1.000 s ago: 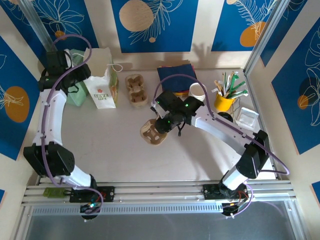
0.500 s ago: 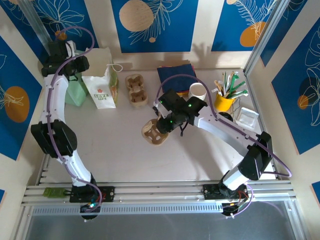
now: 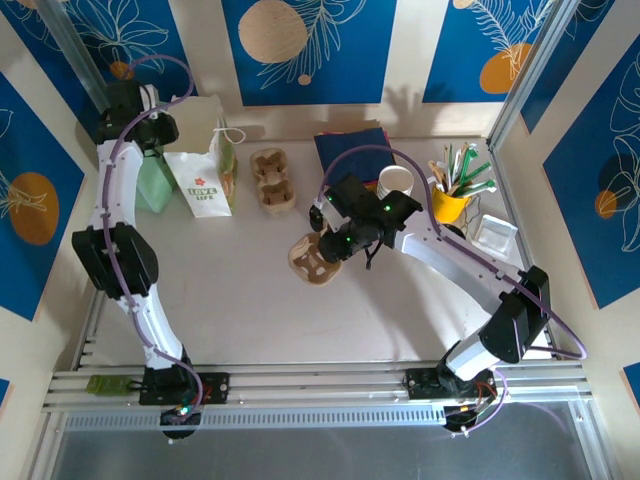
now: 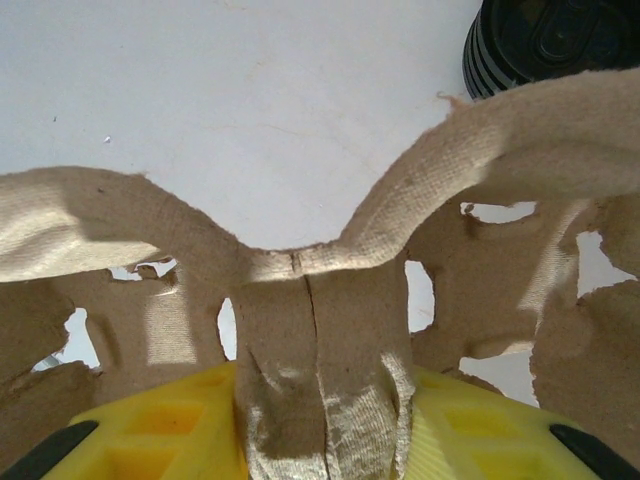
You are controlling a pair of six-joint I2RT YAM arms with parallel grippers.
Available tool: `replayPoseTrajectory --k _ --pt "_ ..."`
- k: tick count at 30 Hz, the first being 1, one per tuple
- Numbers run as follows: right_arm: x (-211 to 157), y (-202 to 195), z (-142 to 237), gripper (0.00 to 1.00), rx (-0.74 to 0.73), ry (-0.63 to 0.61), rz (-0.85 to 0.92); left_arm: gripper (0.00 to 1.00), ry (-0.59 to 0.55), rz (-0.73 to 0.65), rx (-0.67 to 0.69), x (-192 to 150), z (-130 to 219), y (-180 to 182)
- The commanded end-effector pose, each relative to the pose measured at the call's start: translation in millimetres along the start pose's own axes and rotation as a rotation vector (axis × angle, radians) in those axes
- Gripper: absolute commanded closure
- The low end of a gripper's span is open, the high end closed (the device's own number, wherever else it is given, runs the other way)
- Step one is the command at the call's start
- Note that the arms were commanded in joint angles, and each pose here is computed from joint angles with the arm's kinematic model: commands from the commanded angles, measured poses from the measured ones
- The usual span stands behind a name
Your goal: Pack the takeout coffee
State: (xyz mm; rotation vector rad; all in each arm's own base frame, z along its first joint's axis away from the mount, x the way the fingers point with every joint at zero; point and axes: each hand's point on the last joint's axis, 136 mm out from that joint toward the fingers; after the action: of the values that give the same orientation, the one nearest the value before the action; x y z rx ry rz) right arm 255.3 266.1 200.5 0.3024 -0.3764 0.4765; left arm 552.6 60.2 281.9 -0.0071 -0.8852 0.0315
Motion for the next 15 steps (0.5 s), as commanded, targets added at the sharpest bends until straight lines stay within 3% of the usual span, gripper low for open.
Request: replayPoseTrajectory --k 1,4,15 --pt "-5 2 6 0.61 0.029 0.002 -0.009 0.72 0.005 -0.010 0.005 2 -5 1" --pt "-6 2 7 0.62 0.027 0.003 -0.011 0.73 0.009 -0.012 0.010 3 -6 0" --pt "-10 0 11 0.62 0.024 0.000 -0.019 0.93 0.000 -0.014 -0.001 7 23 -14"
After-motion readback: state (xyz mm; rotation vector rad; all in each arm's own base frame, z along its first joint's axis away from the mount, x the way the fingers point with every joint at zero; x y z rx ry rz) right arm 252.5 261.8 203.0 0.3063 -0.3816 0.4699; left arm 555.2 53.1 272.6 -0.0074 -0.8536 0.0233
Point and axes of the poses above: each hand's point on the last joint's axis, 136 mm out from that joint toward the fingers, its own z axis back along the fingers, its own y axis along the line the jaws close on, x = y × z, and after that the axes turned 10 degrees about -z, right-handed
